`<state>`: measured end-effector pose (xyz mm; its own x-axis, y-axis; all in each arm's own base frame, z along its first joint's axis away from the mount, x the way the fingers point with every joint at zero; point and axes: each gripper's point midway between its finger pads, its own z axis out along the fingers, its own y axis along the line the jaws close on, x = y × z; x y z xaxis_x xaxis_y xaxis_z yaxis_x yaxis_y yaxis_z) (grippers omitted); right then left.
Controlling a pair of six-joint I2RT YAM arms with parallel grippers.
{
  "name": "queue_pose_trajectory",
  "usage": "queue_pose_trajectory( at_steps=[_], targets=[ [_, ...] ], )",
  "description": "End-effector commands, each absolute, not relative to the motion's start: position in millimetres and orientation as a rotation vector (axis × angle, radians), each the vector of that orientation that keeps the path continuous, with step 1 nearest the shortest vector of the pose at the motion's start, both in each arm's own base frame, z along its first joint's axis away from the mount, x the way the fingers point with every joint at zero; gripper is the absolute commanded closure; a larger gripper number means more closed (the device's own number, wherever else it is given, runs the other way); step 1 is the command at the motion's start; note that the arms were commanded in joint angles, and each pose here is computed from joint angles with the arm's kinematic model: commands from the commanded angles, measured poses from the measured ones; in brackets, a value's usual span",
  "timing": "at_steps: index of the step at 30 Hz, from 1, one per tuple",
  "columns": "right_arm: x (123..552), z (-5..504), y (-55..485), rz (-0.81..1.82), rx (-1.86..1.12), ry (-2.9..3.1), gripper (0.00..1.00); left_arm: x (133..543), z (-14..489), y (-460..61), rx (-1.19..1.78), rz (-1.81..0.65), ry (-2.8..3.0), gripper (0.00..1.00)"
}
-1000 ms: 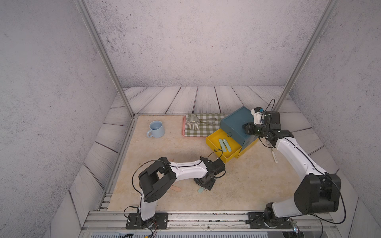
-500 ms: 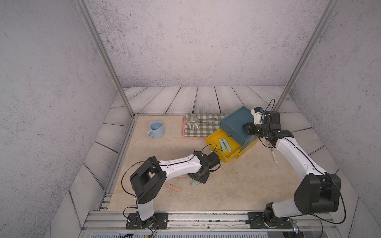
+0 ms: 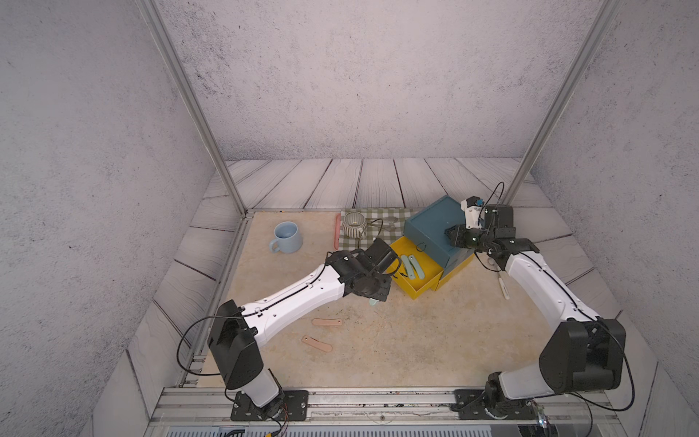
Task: Place the fruit knives into the drawer by color
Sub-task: Pick up the fruit knife from the center of the board, then place the fruit knife in the drawer.
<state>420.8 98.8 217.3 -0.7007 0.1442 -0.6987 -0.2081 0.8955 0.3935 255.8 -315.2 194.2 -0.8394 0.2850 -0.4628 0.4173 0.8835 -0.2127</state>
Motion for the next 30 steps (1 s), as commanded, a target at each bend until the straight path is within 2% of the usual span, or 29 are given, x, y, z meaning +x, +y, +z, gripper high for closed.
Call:
queue_pose_trajectory(
  at_steps=[1,6,11,30],
  targets=[
    [321,83,78,0.476,0.144,2.903,0.89,276,227,-343,0.463,-0.652,2.534,1.0],
    [321,83,77,0.467,0.145,2.904,0.89,302,250,-371,0.388,-0.831,2.464,1.0],
    [320,82,78,0.471,0.144,2.904,0.89,319,250,-397,0.325,-1.004,2.454,1.0],
    [321,83,79,0.478,0.141,2.898,0.89,351,214,-429,0.199,-1.056,2.509,1.0]
  ],
)
